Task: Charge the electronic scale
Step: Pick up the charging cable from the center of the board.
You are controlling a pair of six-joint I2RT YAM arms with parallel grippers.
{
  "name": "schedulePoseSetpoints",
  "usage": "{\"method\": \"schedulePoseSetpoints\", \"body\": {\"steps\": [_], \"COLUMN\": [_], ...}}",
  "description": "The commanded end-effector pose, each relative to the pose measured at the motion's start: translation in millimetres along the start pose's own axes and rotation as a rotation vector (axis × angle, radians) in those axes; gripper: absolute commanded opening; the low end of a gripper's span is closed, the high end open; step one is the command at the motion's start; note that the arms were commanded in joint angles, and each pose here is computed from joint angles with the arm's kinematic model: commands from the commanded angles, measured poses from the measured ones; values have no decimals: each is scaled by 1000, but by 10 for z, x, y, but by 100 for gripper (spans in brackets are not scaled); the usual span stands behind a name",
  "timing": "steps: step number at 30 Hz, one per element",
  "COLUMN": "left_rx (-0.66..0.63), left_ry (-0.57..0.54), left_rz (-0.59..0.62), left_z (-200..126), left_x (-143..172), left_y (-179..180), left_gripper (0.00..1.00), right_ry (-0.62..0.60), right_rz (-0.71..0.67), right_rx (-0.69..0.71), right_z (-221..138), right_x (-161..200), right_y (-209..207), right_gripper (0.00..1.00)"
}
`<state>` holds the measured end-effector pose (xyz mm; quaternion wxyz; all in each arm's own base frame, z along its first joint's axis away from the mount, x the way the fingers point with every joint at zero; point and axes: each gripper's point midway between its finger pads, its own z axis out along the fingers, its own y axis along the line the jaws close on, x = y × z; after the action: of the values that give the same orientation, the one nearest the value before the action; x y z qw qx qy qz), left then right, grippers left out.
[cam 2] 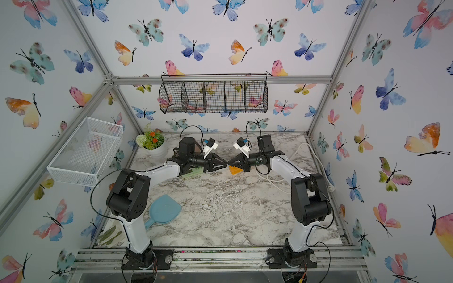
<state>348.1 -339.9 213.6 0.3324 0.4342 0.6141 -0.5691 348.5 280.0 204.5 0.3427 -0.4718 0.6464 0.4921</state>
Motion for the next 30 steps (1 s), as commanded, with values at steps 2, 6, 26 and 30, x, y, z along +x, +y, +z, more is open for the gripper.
{"method": "schedulePoseSetpoints", "body": {"steps": [2, 6, 26, 30], "left_rx": [2, -11, -19, -17], "left_ry": [-20, -22, -35, -37], "left_rz": [16, 21, 28, 30], "left_z": [-43, -72, -108, -119], "left_x": [-25, -23, -67, -84], "left_y": [-21, -13, -34, -51], "left_gripper": [47, 47, 29, 19], "right_ry": [-9, -8, 19, 25], "right_rz": [-5, -9, -13, -10], "right_rx": [-18, -16, -19, -12], "right_z": [9, 5, 2, 2], "right_x": [-33, -31, 38, 54], "right_y": [18, 27, 47, 37], "right_gripper": [3, 3, 5, 5]}}
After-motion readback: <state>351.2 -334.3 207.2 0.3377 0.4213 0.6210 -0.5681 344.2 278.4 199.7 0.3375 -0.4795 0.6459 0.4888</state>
